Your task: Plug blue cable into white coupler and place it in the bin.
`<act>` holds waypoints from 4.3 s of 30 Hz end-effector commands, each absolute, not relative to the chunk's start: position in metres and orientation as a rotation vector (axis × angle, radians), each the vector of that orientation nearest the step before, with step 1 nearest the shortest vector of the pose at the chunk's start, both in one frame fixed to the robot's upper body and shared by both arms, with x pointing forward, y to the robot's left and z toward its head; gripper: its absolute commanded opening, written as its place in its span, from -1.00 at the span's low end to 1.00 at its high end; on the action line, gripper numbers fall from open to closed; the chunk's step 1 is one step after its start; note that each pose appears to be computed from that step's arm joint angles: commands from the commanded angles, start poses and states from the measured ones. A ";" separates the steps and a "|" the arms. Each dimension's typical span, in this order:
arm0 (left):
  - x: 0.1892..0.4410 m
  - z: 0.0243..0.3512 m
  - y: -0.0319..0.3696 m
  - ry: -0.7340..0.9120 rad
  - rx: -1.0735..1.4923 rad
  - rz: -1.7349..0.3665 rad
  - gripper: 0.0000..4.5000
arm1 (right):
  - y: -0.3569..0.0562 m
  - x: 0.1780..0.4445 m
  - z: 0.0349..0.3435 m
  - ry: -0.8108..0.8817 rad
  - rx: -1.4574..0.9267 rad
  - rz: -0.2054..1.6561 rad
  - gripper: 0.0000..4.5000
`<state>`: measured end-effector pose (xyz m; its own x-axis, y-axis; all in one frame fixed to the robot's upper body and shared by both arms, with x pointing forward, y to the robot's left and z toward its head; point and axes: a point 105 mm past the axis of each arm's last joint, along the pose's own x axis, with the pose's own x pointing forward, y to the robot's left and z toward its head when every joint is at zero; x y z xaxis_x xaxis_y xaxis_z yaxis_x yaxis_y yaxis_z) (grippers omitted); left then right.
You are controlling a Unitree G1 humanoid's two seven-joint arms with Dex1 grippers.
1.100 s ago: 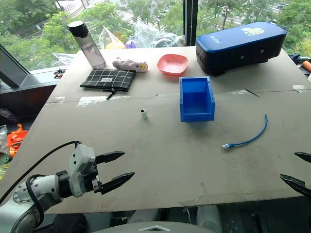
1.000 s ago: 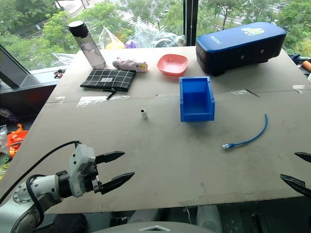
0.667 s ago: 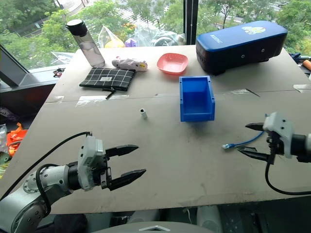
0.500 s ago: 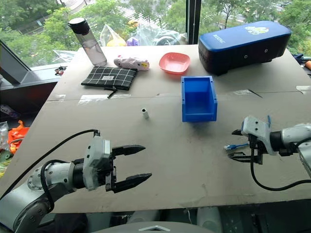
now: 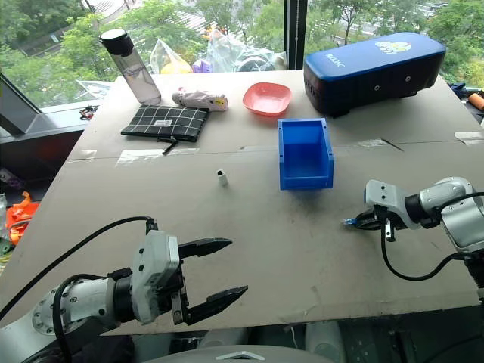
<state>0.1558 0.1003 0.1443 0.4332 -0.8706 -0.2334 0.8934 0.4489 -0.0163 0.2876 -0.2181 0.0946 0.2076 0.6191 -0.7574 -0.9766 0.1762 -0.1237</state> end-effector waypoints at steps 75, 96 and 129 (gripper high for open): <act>0.236 0.166 0.039 0.385 -0.460 -1.668 -1.00 | -0.077 0.193 0.173 0.117 0.839 1.019 0.11; 0.283 0.146 0.103 0.168 -0.102 -1.182 0.76 | -0.095 0.204 0.173 0.058 0.864 0.941 -1.00; 0.367 0.104 0.150 0.128 0.366 -1.114 -0.79 | -0.091 0.222 0.180 -0.015 0.729 0.901 -1.00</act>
